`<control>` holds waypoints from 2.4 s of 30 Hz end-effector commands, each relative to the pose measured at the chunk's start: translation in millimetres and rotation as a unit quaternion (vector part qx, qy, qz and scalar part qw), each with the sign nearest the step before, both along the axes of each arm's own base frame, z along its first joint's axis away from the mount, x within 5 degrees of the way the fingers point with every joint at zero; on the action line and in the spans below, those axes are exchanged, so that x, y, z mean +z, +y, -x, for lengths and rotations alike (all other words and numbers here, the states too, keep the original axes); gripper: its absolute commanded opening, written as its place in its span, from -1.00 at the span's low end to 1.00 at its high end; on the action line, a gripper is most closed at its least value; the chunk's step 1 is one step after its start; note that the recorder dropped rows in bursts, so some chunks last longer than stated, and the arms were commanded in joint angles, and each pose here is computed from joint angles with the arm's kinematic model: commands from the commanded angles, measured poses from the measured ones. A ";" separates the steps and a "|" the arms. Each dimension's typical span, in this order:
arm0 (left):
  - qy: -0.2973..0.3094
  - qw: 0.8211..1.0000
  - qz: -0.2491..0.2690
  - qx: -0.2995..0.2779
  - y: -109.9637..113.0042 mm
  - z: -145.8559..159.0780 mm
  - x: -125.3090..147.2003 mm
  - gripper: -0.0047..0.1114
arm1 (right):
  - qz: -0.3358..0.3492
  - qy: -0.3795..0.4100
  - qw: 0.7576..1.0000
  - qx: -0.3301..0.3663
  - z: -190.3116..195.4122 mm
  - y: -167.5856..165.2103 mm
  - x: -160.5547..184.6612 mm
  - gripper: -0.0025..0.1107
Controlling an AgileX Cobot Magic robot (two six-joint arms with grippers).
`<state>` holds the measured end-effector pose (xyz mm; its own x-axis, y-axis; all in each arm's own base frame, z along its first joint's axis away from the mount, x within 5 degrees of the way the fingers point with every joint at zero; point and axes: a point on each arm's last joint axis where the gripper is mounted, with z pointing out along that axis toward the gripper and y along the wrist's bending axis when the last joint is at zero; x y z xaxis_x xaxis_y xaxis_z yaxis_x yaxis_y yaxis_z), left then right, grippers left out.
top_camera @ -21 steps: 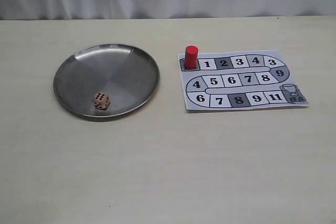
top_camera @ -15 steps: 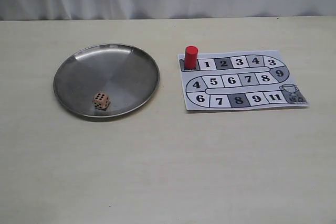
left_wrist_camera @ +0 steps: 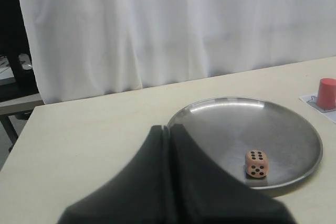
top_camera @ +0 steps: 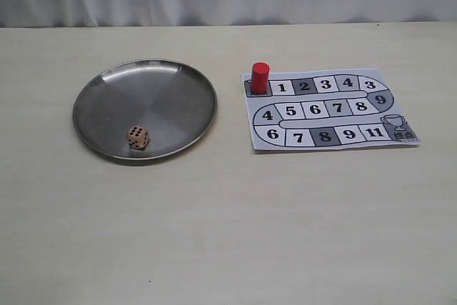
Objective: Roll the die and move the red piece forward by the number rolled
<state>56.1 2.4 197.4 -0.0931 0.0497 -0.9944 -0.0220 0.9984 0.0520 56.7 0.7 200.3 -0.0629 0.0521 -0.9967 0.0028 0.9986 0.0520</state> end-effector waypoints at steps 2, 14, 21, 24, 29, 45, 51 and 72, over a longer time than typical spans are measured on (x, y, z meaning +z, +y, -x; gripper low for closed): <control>-0.004 1.000 0.003 -0.001 -0.2 -0.1 0.2 -0.92 | 0.001 -0.002 1.000 -0.002 0.4 -0.2 -0.4 -0.86; -0.004 1.000 0.003 -0.001 -0.2 -0.1 0.2 -0.92 | 0.001 -0.038 0.999 -0.007 0.3 -1.1 6.2 -0.86; -0.004 1.000 0.003 -0.001 -0.2 -0.1 0.2 -0.92 | -0.138 -0.123 0.982 -0.024 1.8 -5.7 21.0 -0.86; -0.004 1.000 0.003 -0.001 -0.2 -0.1 0.2 -0.92 | -0.104 -0.165 0.980 -0.037 3.7 -8.4 28.4 -0.86; -0.004 1.000 0.003 -0.001 -0.2 -0.1 0.2 -0.92 | -0.063 -0.163 0.984 -0.041 3.1 -8.4 28.4 -0.86; -0.004 1.000 0.003 -0.001 -0.2 -0.1 0.2 -0.92 | -0.063 0.188 0.979 -0.040 -72.8 -5.9 -0.7 -0.86; -0.004 1.000 0.003 -0.001 -0.2 -0.1 0.2 -0.92 | -0.071 0.302 0.949 -0.051 -112.7 -6.8 -22.1 -0.86; -0.004 1.000 0.003 -0.001 -0.2 -0.1 0.2 -0.92 | -0.007 0.410 0.900 0.148 -251.6 110.7 -20.3 -0.24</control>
<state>56.1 2.4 197.4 -0.0931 0.0497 -0.9944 -0.0220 0.9984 0.0520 298.3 90.2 174.2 -0.7999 -0.0039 -0.6001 -0.1372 0.9747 0.1766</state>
